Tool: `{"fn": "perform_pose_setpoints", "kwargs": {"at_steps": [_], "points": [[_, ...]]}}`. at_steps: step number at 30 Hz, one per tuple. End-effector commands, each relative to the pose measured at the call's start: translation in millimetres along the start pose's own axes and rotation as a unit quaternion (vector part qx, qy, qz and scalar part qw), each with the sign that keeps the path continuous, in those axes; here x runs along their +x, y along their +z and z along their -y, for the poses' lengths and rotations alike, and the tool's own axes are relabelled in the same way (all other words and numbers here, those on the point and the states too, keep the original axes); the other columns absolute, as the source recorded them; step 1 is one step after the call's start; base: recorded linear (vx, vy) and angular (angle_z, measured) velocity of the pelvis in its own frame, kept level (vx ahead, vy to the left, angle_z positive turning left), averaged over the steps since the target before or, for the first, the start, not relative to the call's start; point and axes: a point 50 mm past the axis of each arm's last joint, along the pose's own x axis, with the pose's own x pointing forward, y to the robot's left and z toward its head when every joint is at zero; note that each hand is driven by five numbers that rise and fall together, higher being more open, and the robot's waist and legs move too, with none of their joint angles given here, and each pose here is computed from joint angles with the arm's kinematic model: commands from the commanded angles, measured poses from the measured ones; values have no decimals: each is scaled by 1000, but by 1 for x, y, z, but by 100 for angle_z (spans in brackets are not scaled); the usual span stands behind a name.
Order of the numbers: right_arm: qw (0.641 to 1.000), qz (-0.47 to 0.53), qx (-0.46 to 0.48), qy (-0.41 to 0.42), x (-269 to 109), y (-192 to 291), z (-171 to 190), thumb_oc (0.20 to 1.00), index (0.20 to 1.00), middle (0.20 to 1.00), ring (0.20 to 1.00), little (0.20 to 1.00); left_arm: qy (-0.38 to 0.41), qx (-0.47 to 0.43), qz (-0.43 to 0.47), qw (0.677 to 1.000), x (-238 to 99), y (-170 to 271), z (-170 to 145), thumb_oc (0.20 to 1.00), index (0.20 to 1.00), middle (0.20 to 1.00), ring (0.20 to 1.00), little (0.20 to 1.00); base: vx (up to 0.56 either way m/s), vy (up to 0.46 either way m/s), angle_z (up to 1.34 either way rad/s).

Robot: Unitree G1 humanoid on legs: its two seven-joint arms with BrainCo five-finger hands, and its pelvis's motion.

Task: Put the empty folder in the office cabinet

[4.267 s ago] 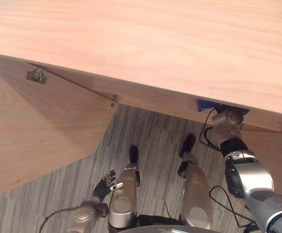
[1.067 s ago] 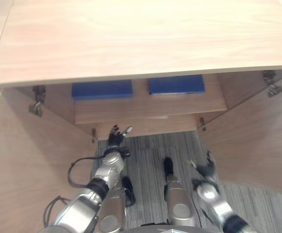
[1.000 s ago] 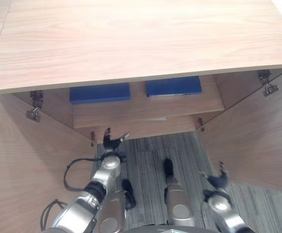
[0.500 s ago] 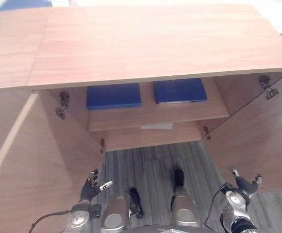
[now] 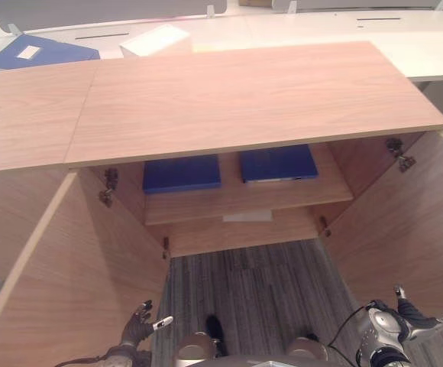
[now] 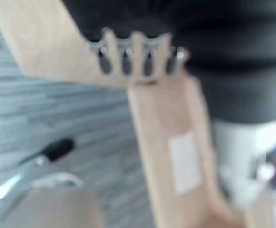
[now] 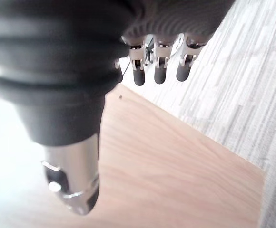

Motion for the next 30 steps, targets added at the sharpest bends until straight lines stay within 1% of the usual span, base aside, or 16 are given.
{"fn": "perform_pose_setpoints", "kwargs": {"at_steps": [1,3,6,7,8,9,10,11,12,14,17,19,22,25,28,30], "points": [[994,26,43,-95,20,21,18,1000,1000,1000,1000,1000,-17,25,40,999,9,23,-2,1000,1000,1000,1000,1000,10,-155,-1],[985,30,46,-162,25,22,32,1000,1000,1000,1000,1000,-24,26,35,999,7,21,-3,1000,1000,1000,1000,1000,27,-257,18],[983,32,46,-176,26,23,35,1000,1000,1000,1000,1000,-27,27,33,999,7,20,-3,1000,1000,1000,1000,1000,15,-153,-8],[970,46,48,-232,31,28,48,1000,1000,1000,1000,1000,-41,28,29,998,5,15,1,1000,1000,1000,1000,1000,15,-151,-11],[970,46,48,-232,31,28,48,1000,1000,1000,1000,1000,-41,28,29,998,5,15,1,1000,1000,1000,1000,1000,31,-259,-28],[960,49,58,-270,35,31,58,1000,1000,1000,1000,1000,-45,31,24,998,3,12,3,1000,1000,1000,1000,1000,16,-109,-17],[960,49,58,-270,35,31,58,1000,1000,1000,1000,1000,-45,31,24,998,3,12,3,1000,1000,1000,1000,1000,28,-191,-4],[951,54,63,-298,38,33,66,1000,1000,1000,1000,1000,-49,32,19,998,3,11,4,1000,1000,1000,1000,1000,24,-156,2],[949,48,75,-303,40,32,70,1000,1000,1000,1000,1000,-54,39,13,998,3,9,4,1000,1000,1000,1000,1000,41,-226,4],[958,46,81,-270,42,30,71,1000,1000,1000,1000,1000,-60,51,3,997,3,6,5,1000,1000,1000,1000,1000,36,-179,-1],[984,46,87,-151,49,37,53,1000,1000,1000,1000,1000,-62,64,-2,996,4,9,2,1000,1000,1000,1000,1000,-13,-102,-2],[991,47,86,-89,52,44,43,1000,1000,1000,1000,1000,-64,69,-2,996,4,14,-2,1000,1000,1000,1000,1000,-70,-50,-3],[995,89,47,6,57,67,27,1000,1000,1000,1000,1000,-67,73,2,995,3,22,-12,1000,1000,1000,1000,1000,-90,-27,12],[991,105,43,74,65,85,25,1000,1000,1000,1000,1000,-60,66,7,996,-1,27,-24,1000,1000,1000,1000,1000,-51,-22,14],[989,108,42,88,68,90,27,1000,1000,1000,1000,1000,-59,64,7,996,-2,27,-26,1000,1000,1000,1000,1000,-20,-21,7],[986,117,35,113,72,99,27,1000,1000,1000,1000,1000,-56,63,6,996,-2,29,-28,1000,1000,1000,1000,1000,-40,-28,2]]}}
